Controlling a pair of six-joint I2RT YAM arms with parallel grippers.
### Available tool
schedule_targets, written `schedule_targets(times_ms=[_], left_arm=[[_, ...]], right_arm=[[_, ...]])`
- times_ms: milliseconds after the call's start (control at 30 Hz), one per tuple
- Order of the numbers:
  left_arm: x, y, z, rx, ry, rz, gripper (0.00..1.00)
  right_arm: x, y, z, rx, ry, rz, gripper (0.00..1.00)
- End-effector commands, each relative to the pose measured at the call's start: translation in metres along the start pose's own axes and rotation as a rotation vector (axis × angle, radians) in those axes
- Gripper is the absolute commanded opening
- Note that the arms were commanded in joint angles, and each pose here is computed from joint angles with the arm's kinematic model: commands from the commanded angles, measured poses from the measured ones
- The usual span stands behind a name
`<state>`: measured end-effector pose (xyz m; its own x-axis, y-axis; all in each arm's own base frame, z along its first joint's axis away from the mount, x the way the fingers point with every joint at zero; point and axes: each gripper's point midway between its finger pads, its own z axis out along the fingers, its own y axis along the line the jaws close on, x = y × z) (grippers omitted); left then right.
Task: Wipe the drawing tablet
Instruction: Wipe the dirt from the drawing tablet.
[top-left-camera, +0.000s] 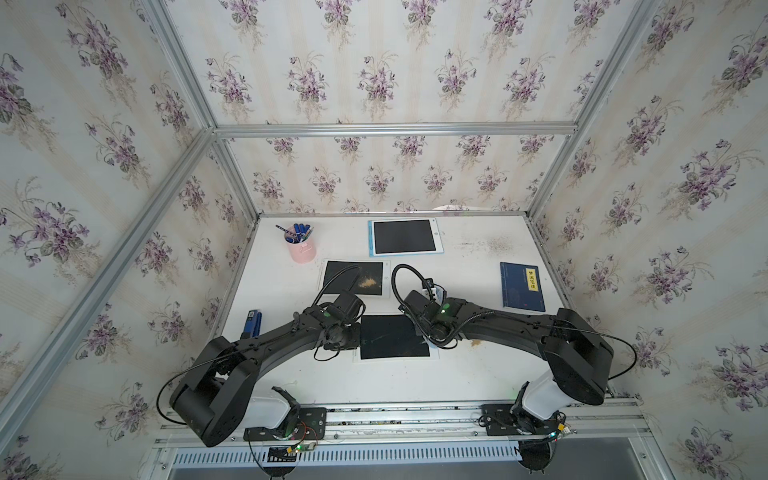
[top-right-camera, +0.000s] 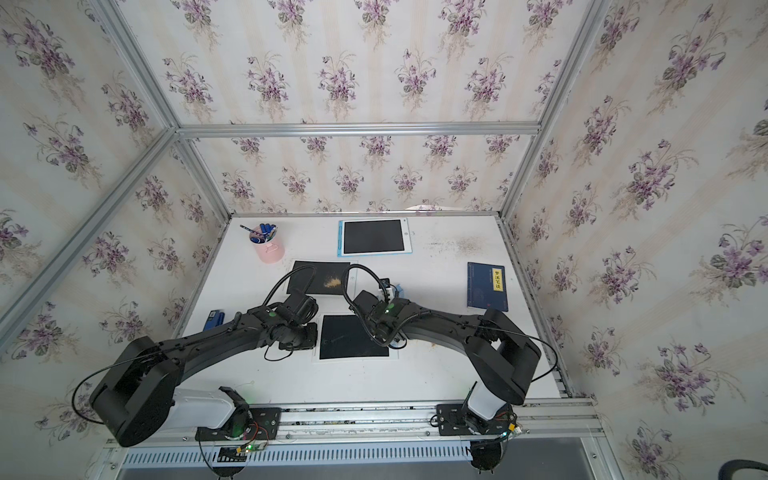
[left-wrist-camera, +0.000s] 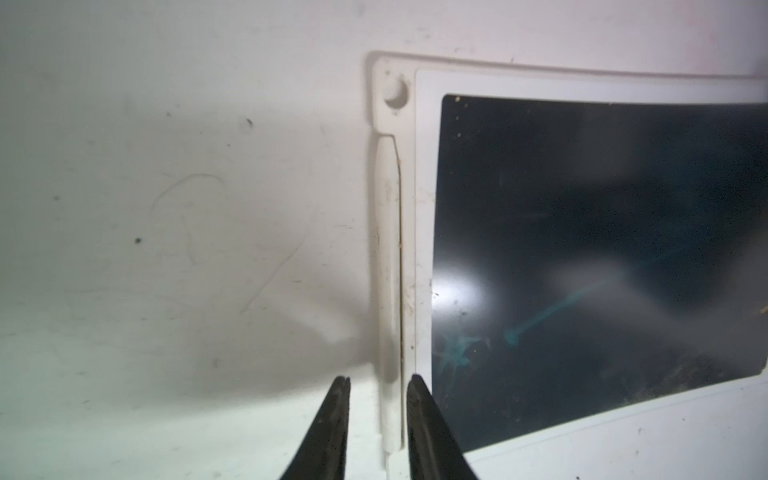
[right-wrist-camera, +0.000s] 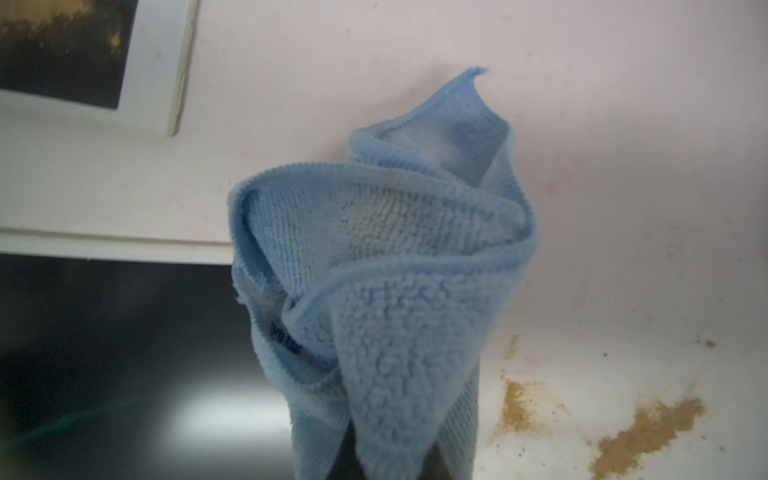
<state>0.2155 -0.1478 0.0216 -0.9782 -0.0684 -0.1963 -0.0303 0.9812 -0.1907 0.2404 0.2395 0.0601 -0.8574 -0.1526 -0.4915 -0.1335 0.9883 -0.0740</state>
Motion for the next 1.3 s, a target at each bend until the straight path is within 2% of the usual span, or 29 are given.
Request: schedule_targets(times_ms=[0,233,367,567,700,833,1067,1267], left_arm=[[-0.004,-0.005,0.004,0.021,-0.010,0.010,0.27],[-0.001,0.000,0.008,-0.001,-0.005,0.016,0.24],[0.003,0.003,0.014,-0.010,0.017,0.013,0.22],[0.009,0.007,0.021,-0.027,0.038,0.012,0.18],[0.012,0.010,0.022,-0.034,0.041,0.010,0.17],[0.014,0.012,0.022,-0.038,0.043,0.007,0.16],[0.015,0.015,0.019,-0.043,0.036,0.002,0.16],[0.011,0.013,0.012,-0.022,0.008,0.001,0.16]], right_arm=[[0.013,0.033,-0.008,-0.111,0.023,-0.033,0.00],[0.043,0.055,-0.013,-0.129,0.052,-0.094,0.00],[0.065,0.044,-0.003,-0.095,0.097,-0.106,0.00],[0.081,-0.015,0.004,0.109,0.099,-0.086,0.00],[0.079,-0.065,0.003,0.265,0.097,-0.009,0.00],[0.068,-0.099,0.001,0.337,0.100,0.078,0.00],[0.015,-0.080,-0.029,0.228,-0.034,0.097,0.00],[-0.005,-0.014,-0.034,-0.020,-0.038,-0.004,0.00]])
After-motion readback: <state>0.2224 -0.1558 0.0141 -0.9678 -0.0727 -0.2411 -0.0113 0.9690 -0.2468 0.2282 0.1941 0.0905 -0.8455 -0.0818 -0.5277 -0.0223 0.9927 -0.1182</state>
